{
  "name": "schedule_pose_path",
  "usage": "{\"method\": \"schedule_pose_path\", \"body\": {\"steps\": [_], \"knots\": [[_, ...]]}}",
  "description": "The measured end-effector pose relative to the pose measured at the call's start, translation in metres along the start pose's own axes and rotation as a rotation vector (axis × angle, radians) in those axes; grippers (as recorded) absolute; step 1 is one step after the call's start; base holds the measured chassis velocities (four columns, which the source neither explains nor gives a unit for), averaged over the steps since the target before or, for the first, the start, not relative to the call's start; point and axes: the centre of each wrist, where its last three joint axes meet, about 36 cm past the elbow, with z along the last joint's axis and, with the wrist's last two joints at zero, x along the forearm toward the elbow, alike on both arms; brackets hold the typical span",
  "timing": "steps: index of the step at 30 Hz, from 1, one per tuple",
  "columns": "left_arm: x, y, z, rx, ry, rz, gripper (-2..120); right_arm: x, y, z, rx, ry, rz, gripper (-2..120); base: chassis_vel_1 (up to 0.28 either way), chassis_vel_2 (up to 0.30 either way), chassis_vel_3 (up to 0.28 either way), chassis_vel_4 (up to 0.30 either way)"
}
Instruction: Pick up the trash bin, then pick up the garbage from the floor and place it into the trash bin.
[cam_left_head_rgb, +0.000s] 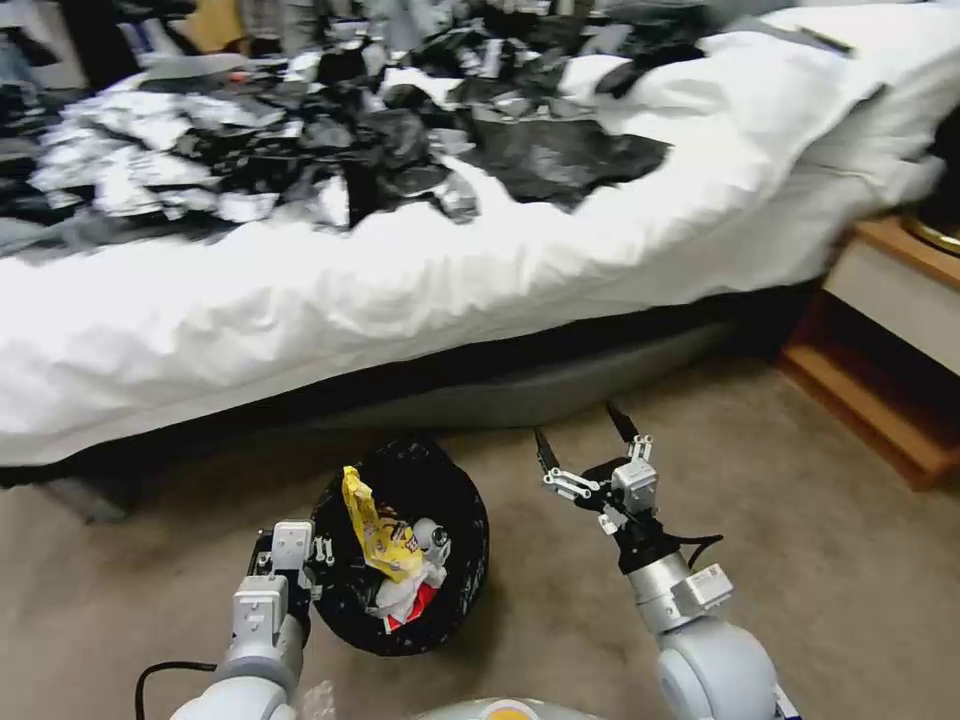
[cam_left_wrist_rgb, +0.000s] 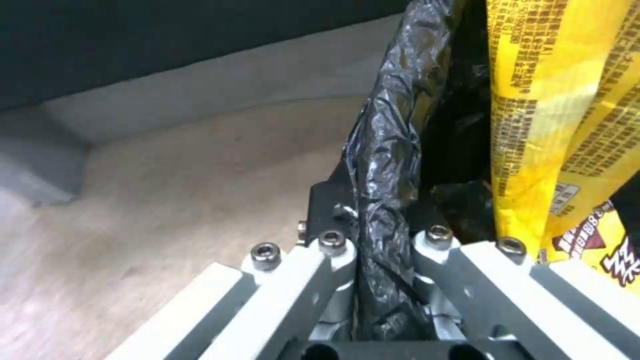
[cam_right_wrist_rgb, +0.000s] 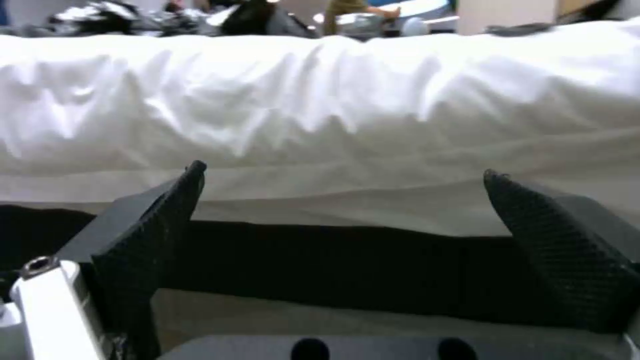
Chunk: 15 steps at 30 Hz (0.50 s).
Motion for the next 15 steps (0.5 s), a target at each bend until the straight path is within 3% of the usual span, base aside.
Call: {"method": "schedule_pose_path", "body": {"steps": [15], "knots": [[-0.0006,0.0009,0.0007,-0.003,0.005,0.000,3,-0.0014,-0.0003,0.0014,0.007,0.011,-0.008,100,0.127,0.127,0.120,0.128]]}}
